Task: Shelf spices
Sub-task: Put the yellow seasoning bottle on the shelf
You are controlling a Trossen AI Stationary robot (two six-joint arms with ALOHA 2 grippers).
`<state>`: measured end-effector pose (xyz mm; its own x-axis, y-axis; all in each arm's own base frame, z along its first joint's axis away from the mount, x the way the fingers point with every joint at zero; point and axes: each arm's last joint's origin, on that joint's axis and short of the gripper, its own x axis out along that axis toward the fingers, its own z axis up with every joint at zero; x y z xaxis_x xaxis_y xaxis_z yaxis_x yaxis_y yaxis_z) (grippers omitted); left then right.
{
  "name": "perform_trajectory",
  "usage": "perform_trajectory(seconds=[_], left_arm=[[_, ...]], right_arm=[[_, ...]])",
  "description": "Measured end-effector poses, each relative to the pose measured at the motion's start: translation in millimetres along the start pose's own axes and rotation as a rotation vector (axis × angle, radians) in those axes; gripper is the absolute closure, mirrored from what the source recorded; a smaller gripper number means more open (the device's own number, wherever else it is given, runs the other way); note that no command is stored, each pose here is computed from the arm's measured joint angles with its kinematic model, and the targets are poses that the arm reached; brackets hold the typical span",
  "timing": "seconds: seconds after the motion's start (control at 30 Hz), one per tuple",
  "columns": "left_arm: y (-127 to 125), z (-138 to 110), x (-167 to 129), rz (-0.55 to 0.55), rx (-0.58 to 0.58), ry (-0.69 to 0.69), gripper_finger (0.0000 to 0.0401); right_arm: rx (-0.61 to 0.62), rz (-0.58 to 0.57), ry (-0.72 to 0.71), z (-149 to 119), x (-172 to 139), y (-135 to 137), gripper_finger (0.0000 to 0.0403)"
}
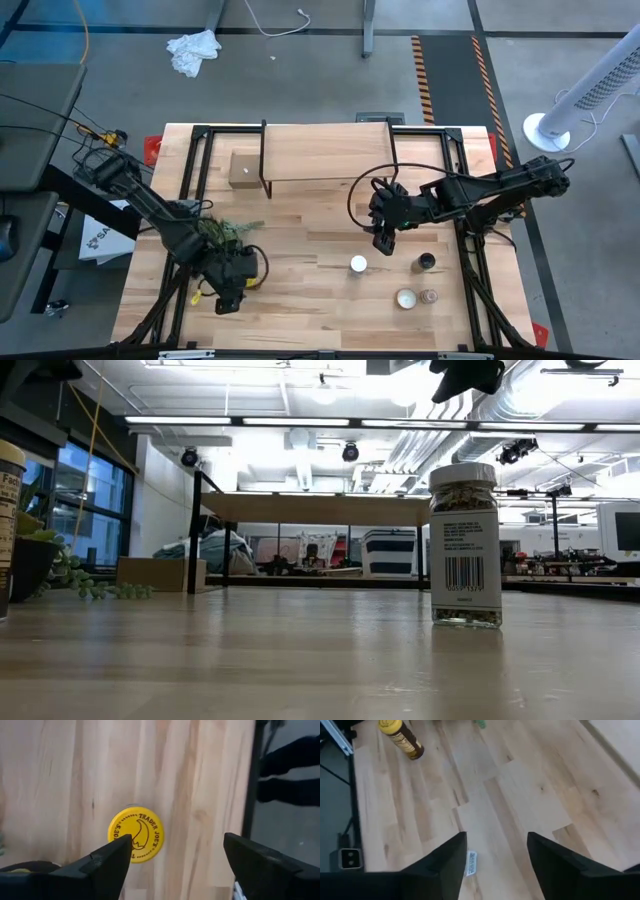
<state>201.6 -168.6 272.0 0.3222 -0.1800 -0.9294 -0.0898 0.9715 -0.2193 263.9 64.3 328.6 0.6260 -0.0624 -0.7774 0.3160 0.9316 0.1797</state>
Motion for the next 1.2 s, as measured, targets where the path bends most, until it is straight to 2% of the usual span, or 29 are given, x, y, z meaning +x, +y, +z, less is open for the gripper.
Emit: perform_trajectory(seconds=[0.33,0.57,0.7,0.87,1.07,1.2], left_arm=[[-0.1,5.9,29.0,0.116,-0.025,0.051,0.0089],[4.7,18.3,13.9,0.158,-0.058,0.056,0.0089],[2.9,22.0,5.7,0.168,-0.018,0.041,0.0089],[1.0,20.5,6.1,0.157,0.01,0.058,0.0089],[3.2,14.5,10.9,0.207,0.063,0.07,0.0089],[3.1,11.4,16.3,0.179,0.064,0.097,0.0089]], right_arm=[[-0.037,-0.046,-0.028,0.8,0.1,-1.3,0.0194],[-0.054,-0.048,-0.029,0.8,0.1,-1.4,0.0194],[-0.061,-0.06,-0.036,1.1,0.1,-1.8,0.0194],[-0.06,-0.072,-0.042,1.4,0.1,-2.2,0.0194],[-0.06,-0.095,-0.056,1.8,0.0,-2.9,0.0194],[-0.06,-0.097,-0.056,1.8,0.1,-3.0,0.0194]])
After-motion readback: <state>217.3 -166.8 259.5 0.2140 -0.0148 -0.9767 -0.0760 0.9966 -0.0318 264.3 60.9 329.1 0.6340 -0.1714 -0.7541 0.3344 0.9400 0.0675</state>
